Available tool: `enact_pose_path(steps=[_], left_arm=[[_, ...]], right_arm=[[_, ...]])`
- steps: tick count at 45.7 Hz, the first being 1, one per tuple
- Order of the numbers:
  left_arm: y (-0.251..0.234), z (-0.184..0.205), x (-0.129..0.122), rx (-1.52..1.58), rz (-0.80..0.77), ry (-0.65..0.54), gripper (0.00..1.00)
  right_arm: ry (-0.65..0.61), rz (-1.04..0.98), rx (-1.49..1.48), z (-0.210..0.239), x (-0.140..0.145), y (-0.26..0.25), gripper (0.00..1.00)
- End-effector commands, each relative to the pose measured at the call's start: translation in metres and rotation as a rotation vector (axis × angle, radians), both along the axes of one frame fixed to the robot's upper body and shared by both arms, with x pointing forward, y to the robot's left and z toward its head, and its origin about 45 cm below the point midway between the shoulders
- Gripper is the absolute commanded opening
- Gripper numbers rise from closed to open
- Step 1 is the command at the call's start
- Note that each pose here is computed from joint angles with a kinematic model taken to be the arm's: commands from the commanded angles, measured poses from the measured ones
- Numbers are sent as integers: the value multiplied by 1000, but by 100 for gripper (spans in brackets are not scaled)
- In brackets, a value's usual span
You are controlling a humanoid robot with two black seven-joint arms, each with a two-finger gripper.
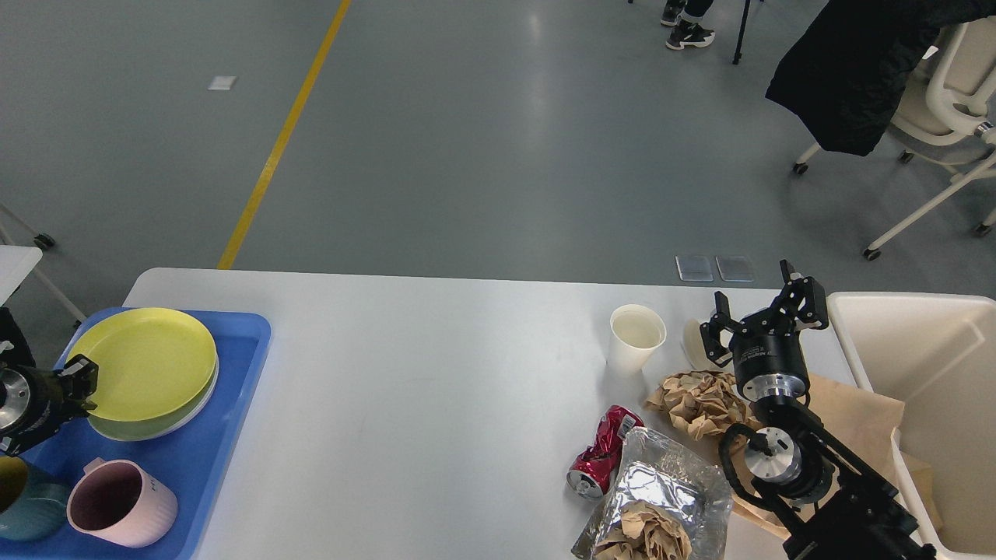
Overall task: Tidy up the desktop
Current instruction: 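Lift the yellow plate and set it onto the green plate on the tray, then release the yellow plate and move the left gripper back over the tray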
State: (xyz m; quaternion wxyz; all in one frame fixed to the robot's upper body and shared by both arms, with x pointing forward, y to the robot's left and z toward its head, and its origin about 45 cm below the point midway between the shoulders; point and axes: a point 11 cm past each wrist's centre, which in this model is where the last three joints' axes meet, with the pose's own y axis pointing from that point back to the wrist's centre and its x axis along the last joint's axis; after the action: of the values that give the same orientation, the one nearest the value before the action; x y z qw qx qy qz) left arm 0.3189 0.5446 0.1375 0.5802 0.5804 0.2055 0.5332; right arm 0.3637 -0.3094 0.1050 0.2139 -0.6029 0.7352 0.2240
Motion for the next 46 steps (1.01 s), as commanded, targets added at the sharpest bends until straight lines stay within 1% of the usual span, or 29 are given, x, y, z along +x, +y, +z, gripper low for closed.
enact_pose_path(steps=[1,4,13,14,20,21,23,24,28,32,34,37,40,42,46], left_arm=[[5,2,2,53,12,-23,88],[5,2,2,54,11,-22,93],[3,5,3,32,6,-16,94],[0,14,12,13,-6,-33,95],[-11,47,40,-44,-42,-106,96],[-8,57,44,-59,-26,-139,96],[-5,65,47,-82,-4,-181,96],[0,80,53,-118,29,-248,96],[14,122,61,-234,114,-429,96],[5,167,78,-454,119,-622,96],[-8,169,81,-569,90,-653,96],[-20,165,79,-716,61,-686,96],[-25,173,81,-813,60,-757,96],[-31,178,87,-864,65,-809,96],[-50,169,98,-970,82,-866,96]], right_arm=[[0,0,0,0,0,0,100],[1,-1,0,0,0,0,100],[1,-1,0,0,0,0,100],[1,-1,0,0,0,0,100],[1,-1,0,0,0,0,100],[1,-1,0,0,0,0,100],[1,-1,0,0,0,0,100],[2,-2,-1,0,0,0,100],[0,0,0,0,0,0,100],[1,0,-2,0,0,0,100],[-1,0,0,0,0,0,100],[-1,0,0,0,0,0,100],[-1,0,0,0,0,0,100],[1,-1,0,0,0,0,100],[1,0,-2,0,0,0,100]])
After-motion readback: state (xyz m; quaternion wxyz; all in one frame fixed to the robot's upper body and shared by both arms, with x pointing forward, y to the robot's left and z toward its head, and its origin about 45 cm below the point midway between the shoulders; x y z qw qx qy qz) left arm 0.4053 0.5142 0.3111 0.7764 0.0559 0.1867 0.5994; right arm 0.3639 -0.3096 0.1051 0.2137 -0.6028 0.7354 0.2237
